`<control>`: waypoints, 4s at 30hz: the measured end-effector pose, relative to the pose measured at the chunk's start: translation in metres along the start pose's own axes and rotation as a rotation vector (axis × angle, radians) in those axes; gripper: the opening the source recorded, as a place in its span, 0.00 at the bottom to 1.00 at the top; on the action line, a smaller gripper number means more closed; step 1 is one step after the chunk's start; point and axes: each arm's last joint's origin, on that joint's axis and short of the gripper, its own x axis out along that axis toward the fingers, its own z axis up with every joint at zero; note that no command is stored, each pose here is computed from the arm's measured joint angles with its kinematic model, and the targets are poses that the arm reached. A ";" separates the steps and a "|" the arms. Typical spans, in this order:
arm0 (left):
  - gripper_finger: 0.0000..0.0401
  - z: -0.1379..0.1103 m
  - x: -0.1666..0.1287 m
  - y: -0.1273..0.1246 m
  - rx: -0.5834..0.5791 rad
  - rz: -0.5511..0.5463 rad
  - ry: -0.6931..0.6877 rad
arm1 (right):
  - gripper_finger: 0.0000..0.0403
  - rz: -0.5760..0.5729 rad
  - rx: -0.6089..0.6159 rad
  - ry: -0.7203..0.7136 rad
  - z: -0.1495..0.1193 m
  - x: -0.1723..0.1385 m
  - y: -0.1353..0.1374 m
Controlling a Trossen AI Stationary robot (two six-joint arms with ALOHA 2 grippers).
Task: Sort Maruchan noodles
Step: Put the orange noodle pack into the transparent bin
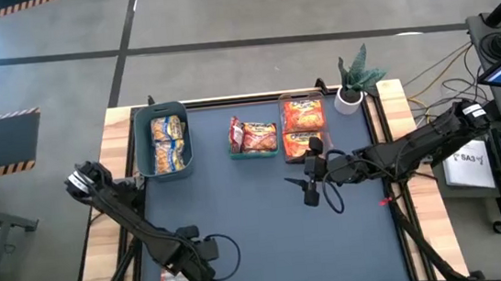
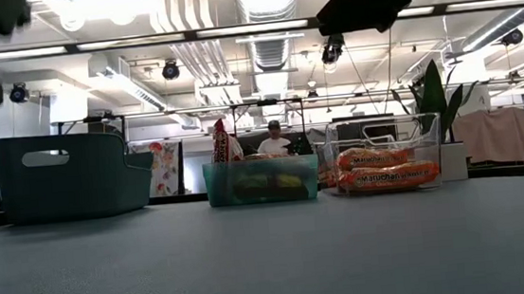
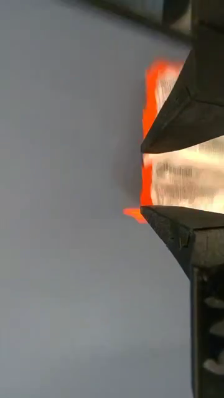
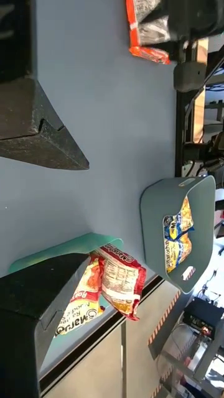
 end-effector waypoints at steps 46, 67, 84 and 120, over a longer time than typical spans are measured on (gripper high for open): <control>0.00 0.013 -0.017 0.016 0.189 0.208 -0.495 | 0.54 -0.052 -0.059 -0.366 0.038 -0.010 0.002; 0.00 0.035 -0.019 0.031 0.244 0.438 -0.971 | 0.54 0.114 0.123 0.123 -0.020 0.002 0.028; 0.00 0.024 0.006 0.045 0.141 0.263 -0.906 | 0.54 0.209 0.385 0.354 -0.050 0.036 0.063; 0.00 0.028 0.029 0.028 0.229 0.085 -0.881 | 0.54 0.024 0.740 0.792 -0.021 0.060 0.150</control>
